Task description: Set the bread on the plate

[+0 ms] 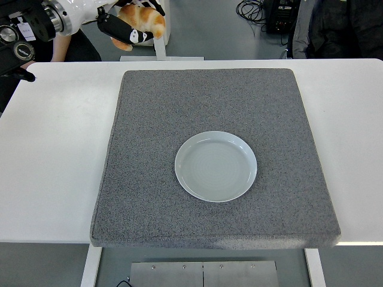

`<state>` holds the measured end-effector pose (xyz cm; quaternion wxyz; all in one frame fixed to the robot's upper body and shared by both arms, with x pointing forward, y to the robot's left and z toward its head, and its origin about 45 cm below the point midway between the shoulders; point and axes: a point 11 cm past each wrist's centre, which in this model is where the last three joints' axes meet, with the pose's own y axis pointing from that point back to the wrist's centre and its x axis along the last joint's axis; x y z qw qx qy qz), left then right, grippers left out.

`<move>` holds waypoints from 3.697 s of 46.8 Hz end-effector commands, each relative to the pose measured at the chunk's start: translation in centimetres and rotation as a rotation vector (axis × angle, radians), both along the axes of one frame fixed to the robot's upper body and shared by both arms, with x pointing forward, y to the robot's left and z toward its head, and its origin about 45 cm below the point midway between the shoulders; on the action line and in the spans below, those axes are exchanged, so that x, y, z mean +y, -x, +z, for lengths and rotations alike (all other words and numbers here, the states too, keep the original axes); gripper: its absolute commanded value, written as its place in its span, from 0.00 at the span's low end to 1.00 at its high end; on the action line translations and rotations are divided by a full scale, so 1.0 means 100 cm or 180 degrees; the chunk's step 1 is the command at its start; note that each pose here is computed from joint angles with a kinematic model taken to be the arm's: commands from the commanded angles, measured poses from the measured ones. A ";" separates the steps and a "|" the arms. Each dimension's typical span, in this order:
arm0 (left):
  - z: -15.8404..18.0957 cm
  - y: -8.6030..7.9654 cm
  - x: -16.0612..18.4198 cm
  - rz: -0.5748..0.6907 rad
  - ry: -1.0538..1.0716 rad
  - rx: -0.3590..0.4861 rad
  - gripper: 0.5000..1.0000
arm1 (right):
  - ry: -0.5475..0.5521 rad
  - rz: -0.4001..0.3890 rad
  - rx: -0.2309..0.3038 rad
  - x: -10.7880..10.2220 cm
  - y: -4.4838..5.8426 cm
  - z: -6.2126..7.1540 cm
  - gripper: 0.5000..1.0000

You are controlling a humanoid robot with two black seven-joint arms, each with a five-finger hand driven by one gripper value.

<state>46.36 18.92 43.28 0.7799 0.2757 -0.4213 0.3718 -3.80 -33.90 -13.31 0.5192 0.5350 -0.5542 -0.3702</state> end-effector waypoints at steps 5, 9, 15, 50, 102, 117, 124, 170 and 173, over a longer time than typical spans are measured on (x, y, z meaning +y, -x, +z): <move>-0.015 0.002 -0.045 -0.0225 0.0030 0.0069 0.00 | -0.0003 0.0000 -0.0002 0.000 0.000 0.000 1.00; -0.026 0.002 -0.074 -0.0341 0.0062 0.0106 0.00 | 0.0001 0.0005 -0.0001 0.000 0.000 0.000 1.00; -0.042 0.006 -0.112 -0.0498 0.0114 0.0166 0.00 | 0.0002 0.0000 0.0003 0.000 0.001 0.000 1.00; -0.169 0.079 -0.156 -0.1272 -0.0325 0.0381 0.00 | -0.0003 -0.0005 0.0017 0.000 0.003 0.000 1.00; -0.222 0.091 -0.123 -0.1119 -0.0330 0.0593 0.00 | -0.0008 -0.0003 0.0008 0.001 0.001 0.000 1.00; -0.226 0.092 -0.120 -0.1078 -0.0310 0.0642 0.15 | 0.0002 0.0000 0.0003 0.000 0.001 0.000 1.00; -0.227 0.091 -0.117 -0.1053 -0.0303 0.0654 0.35 | -0.0003 -0.0001 0.0003 0.000 0.001 0.000 1.00; -0.123 0.036 -0.105 -0.0570 0.0646 0.0877 0.75 | -0.0003 -0.0002 0.0007 0.000 0.001 0.000 1.00; -0.107 0.030 -0.102 -0.0512 0.0818 0.0949 0.76 | -0.0004 0.0003 0.0008 0.000 0.002 0.000 1.00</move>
